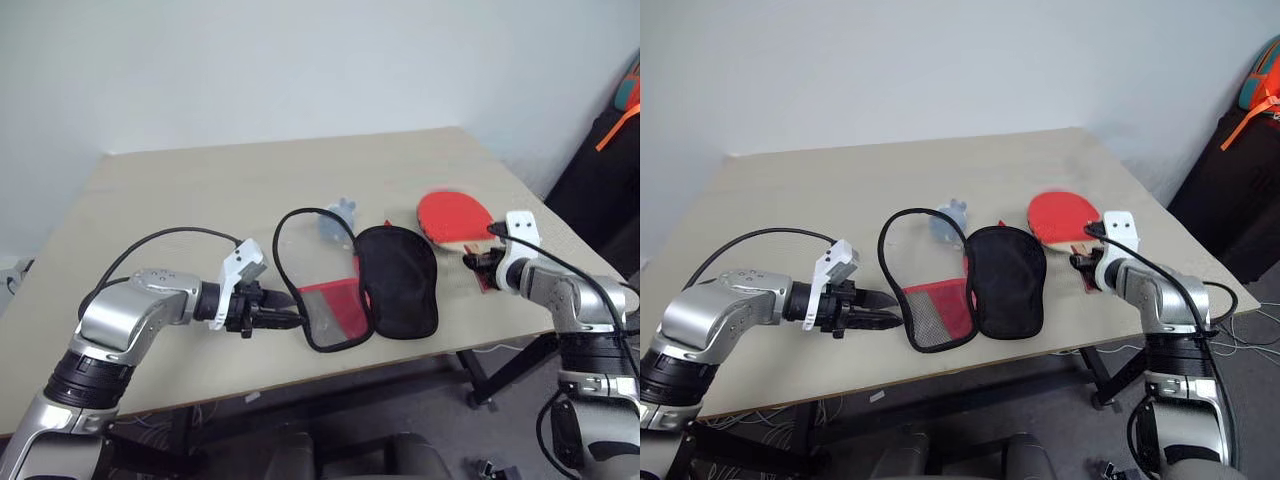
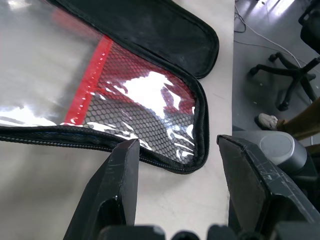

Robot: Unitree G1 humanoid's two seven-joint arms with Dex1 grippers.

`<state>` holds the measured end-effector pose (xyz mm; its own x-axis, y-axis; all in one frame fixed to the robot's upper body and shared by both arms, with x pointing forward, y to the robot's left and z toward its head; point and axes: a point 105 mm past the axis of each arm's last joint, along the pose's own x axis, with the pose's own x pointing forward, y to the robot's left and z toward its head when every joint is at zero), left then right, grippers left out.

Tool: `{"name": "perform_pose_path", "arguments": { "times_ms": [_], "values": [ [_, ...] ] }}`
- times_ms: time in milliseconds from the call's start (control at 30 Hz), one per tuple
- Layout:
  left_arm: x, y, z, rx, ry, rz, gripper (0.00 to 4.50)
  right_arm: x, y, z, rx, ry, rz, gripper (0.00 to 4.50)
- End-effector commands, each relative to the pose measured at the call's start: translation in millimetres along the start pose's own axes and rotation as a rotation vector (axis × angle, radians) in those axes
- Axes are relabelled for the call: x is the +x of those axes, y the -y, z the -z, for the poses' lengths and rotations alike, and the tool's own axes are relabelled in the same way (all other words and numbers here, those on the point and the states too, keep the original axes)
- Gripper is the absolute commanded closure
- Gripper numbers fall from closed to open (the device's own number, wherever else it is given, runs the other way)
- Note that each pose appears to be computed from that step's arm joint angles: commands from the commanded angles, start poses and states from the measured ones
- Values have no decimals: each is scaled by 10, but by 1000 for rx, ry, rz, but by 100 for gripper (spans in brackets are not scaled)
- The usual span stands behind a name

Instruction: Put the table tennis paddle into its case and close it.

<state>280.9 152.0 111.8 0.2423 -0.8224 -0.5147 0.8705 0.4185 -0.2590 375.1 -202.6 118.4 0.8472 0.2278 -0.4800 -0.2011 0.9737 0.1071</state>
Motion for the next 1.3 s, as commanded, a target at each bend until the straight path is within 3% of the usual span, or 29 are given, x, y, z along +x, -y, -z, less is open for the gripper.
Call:
{"name": "perform_pose_path", "arguments": {
  "times_ms": [33,467,1300],
  "values": [
    [-7,-21,-134,53,23,-10,189,-93,-273,-339,16,98,-37,327],
    [85,-55,-125,48,18,0,189,77,-970,178,254,-86,-34,327],
    [110,-108,-148,63,5,10,189,-5,-916,566,222,-202,28,327]
  ]
}}
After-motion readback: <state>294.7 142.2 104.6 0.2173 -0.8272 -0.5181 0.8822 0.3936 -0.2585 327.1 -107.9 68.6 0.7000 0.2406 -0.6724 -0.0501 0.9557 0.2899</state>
